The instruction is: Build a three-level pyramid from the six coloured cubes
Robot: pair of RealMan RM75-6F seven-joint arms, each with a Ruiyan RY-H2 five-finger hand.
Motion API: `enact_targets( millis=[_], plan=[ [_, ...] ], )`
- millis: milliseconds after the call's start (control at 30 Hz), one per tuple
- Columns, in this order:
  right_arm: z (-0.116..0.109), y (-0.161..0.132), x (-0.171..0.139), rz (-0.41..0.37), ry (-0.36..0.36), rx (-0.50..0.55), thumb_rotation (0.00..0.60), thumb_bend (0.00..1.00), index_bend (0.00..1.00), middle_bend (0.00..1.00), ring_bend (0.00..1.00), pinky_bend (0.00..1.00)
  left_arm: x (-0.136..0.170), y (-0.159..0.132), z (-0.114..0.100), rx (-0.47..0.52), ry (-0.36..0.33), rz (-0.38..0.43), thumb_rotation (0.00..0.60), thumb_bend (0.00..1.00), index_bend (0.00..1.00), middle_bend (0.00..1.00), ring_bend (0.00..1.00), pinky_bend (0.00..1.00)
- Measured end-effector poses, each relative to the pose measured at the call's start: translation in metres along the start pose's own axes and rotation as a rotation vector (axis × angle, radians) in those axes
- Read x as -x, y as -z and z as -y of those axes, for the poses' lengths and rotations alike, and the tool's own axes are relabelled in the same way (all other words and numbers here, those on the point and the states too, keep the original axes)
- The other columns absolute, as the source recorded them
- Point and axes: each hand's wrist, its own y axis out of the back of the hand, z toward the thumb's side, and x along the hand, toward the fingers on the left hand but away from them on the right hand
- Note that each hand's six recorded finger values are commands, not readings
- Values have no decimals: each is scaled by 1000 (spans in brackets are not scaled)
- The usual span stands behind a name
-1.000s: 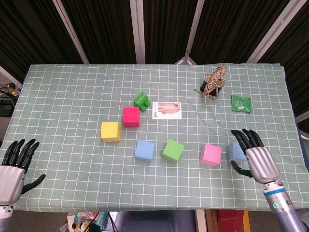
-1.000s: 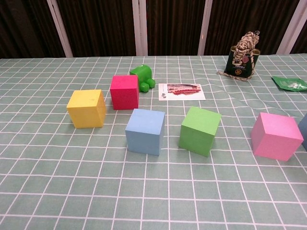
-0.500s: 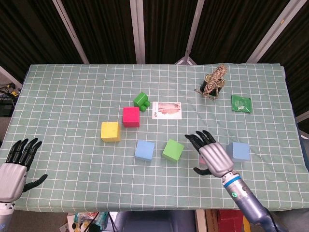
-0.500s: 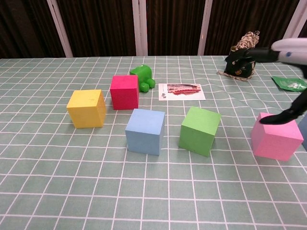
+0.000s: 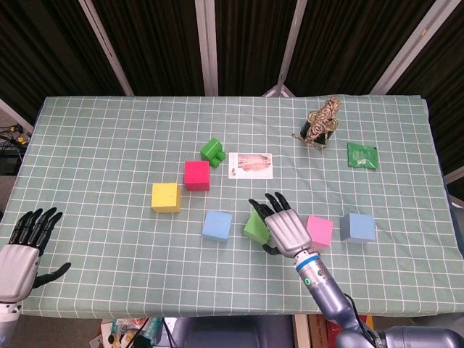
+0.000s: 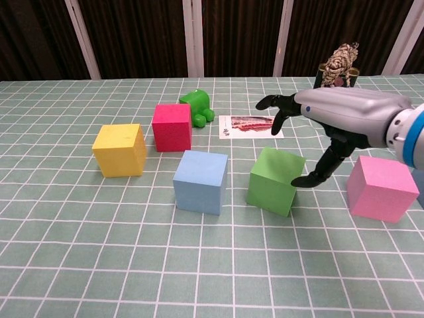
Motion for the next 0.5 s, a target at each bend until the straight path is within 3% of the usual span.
enact_targets(
  millis=[300, 500],
  plan=[
    [10, -16, 12, 26, -25, 40, 600, 209, 0, 236, 0, 0, -1, 0, 2, 4, 20, -2, 600, 35, 0, 25, 0, 0],
    [15, -23, 21, 39, -7, 35, 600, 209, 0, 155, 0, 0, -2, 2, 3, 12, 30, -6, 600, 35, 0, 21, 0, 0]
  ],
)
